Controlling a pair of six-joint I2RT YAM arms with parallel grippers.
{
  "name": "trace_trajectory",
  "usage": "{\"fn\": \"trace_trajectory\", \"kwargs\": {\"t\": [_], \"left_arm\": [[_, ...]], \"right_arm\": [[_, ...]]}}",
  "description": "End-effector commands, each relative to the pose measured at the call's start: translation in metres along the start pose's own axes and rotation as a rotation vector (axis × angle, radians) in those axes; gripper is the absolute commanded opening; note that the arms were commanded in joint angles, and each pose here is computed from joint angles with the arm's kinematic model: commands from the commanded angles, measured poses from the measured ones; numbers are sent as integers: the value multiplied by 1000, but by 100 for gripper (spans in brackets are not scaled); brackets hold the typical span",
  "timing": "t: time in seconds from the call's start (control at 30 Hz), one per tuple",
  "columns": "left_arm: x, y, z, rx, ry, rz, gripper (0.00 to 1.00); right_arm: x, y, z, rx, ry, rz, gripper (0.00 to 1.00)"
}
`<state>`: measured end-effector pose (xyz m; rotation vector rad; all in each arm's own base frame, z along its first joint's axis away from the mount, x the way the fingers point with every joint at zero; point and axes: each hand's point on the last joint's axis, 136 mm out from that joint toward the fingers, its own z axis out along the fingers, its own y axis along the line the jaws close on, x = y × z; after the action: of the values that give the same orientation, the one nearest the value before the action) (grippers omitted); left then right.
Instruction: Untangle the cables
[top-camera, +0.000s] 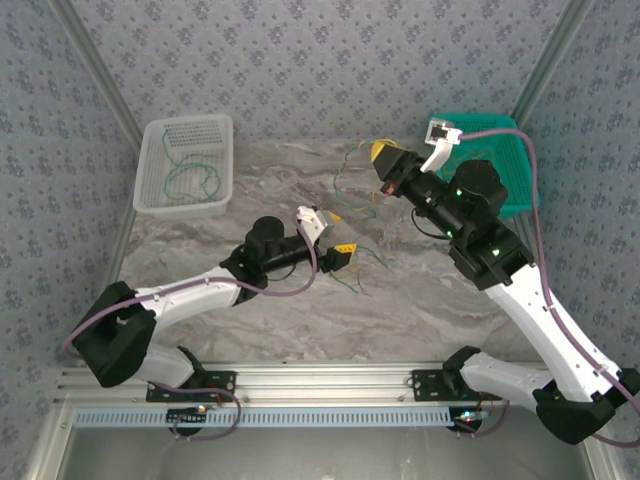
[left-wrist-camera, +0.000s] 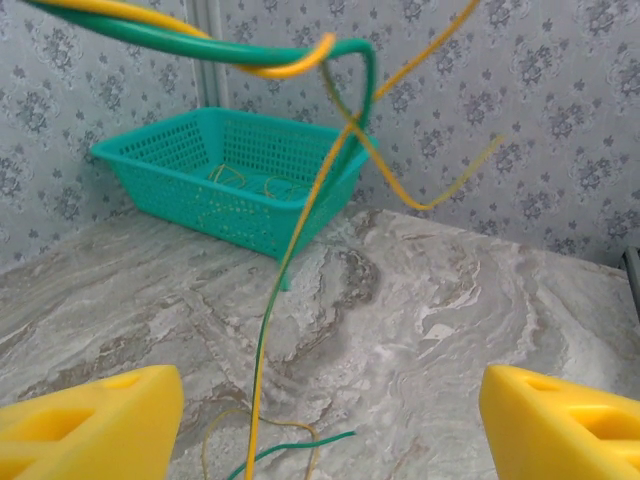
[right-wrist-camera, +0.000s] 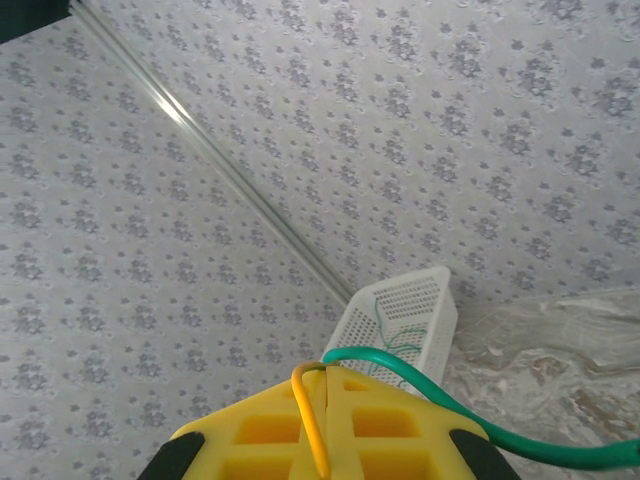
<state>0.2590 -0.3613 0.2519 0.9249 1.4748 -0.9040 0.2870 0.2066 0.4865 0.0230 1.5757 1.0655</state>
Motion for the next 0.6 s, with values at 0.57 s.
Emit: {"fn": "trace_trajectory", "kwargs": {"t": [0.57], "left_arm": [[-42, -14, -1, 39, -128, 87, 36]], "right_arm": [[4, 15, 10, -110, -15, 98, 0]]}}
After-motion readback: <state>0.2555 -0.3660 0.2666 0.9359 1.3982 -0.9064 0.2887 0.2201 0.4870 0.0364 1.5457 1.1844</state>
